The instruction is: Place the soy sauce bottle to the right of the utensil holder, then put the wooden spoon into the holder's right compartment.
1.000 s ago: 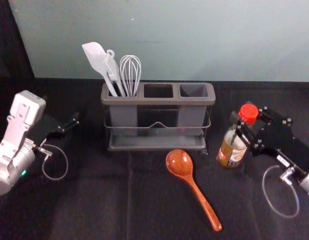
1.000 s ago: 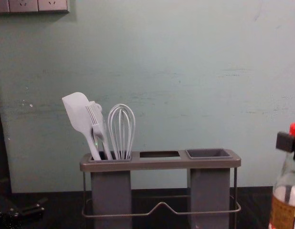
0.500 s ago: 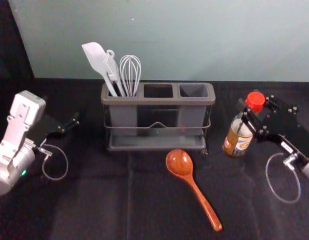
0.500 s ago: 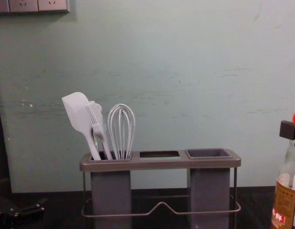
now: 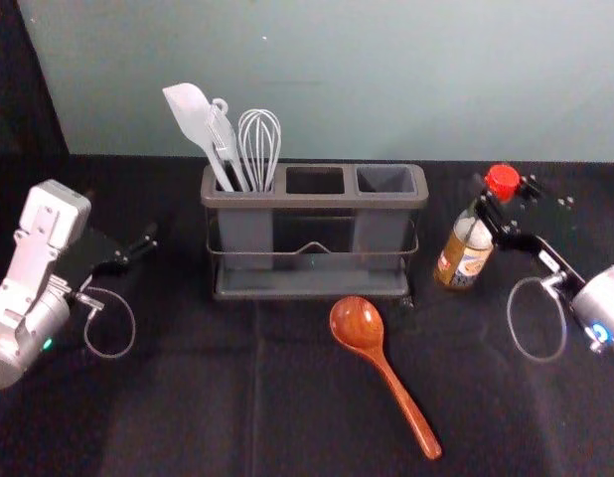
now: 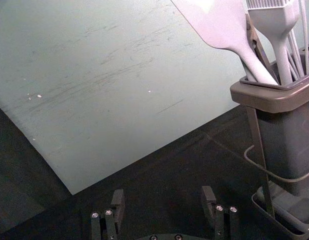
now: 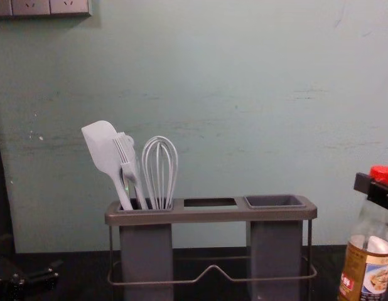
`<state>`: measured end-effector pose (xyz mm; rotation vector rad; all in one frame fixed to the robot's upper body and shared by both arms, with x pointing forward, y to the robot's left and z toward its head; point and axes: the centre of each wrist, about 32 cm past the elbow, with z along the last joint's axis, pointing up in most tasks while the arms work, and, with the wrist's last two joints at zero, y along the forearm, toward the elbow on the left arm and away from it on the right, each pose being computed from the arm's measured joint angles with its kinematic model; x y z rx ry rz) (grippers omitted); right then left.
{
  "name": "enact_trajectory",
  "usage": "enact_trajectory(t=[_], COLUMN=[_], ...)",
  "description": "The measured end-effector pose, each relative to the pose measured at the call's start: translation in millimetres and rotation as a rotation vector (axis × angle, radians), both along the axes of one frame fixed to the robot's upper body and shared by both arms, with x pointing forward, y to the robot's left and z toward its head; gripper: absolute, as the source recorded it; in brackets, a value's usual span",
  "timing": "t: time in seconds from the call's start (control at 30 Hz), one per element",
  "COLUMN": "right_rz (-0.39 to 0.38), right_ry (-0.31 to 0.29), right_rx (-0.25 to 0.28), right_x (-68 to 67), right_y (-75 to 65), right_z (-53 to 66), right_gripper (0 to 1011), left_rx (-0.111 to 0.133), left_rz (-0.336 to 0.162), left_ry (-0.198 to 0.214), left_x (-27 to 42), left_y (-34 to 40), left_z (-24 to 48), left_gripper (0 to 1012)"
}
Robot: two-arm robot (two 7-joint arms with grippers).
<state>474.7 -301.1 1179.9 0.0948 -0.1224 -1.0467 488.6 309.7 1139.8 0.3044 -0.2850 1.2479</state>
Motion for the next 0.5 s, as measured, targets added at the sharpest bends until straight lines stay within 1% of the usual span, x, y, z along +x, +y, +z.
enact_trajectory(t=[0.03, 0.23, 0.5], right_rz=[-0.004, -0.013, -0.016], right_ry=[0.003, 0.014, 0.024], right_rx=[0.009, 0.033, 0.038], right_x=[5.2, 21.7, 36.6], right_y=[1.1, 5.9, 14.4], right_z=[-2.4, -10.9, -16.9], right_gripper=[382, 382, 382], left_rx=[0.0, 0.0, 0.0], left_rz=[0.0, 0.0, 0.0], left_ry=[0.0, 0.0, 0.0], left_x=[0.0, 0.0, 0.0], left_y=[0.0, 0.0, 0.0], left_z=[0.0, 0.0, 0.0], left_gripper=[1005, 1005, 1005])
